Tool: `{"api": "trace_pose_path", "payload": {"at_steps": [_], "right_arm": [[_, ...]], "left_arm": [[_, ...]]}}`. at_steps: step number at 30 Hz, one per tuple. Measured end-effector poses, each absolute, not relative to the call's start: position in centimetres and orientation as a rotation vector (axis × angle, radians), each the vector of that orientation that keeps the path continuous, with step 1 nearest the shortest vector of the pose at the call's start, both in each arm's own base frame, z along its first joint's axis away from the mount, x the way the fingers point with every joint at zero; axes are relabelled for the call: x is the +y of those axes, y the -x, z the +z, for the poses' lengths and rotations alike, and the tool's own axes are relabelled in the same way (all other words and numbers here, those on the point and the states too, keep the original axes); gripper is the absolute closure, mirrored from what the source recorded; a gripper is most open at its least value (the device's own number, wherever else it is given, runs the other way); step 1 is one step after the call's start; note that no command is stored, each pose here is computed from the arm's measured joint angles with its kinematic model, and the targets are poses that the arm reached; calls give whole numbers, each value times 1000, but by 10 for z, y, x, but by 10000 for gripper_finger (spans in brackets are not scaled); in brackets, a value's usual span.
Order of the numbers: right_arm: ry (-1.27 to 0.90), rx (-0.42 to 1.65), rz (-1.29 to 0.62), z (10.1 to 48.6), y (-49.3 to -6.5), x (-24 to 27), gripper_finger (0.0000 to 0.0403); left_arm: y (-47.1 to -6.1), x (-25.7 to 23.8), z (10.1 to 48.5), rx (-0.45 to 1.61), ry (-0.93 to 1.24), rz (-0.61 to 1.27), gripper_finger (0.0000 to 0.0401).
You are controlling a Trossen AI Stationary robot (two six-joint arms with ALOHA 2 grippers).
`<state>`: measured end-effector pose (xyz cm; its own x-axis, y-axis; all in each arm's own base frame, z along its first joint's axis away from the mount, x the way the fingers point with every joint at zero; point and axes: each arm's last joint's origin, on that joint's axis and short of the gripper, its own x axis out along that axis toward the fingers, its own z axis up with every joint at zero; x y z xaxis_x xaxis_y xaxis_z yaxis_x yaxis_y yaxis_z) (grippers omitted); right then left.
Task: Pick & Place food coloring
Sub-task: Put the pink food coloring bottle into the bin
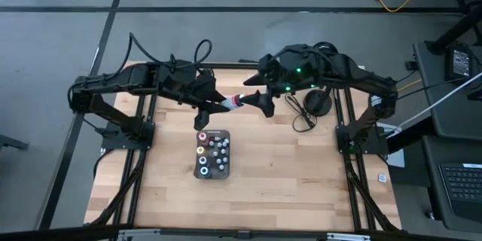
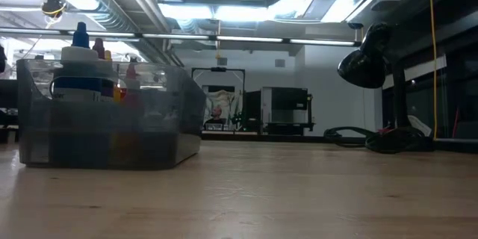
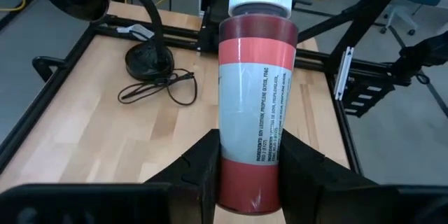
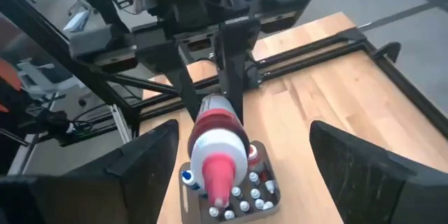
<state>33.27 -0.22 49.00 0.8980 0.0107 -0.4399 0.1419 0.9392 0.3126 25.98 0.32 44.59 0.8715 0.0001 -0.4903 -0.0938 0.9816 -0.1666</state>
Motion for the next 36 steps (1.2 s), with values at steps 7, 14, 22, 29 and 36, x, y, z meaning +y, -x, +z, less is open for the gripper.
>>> {"api": "trace_pose_path", "payload": {"at_steps": [7,14,22,29,36], "right_arm": [[-382,489,-81,486,-337,-2,80],[-386,533,-77,477,-339,0,83],[-372,537,-61,477,-340,2,195],[-354,549,-15,476,-339,5,294],[-347,556,-6,476,-339,5,318]], "left_arm": [[-259,3,446,509,189,49,297],[-259,3,446,507,183,49,297],[-259,3,446,508,180,58,297],[-258,3,445,519,178,63,297],[-257,4,446,518,188,80,278]]}}
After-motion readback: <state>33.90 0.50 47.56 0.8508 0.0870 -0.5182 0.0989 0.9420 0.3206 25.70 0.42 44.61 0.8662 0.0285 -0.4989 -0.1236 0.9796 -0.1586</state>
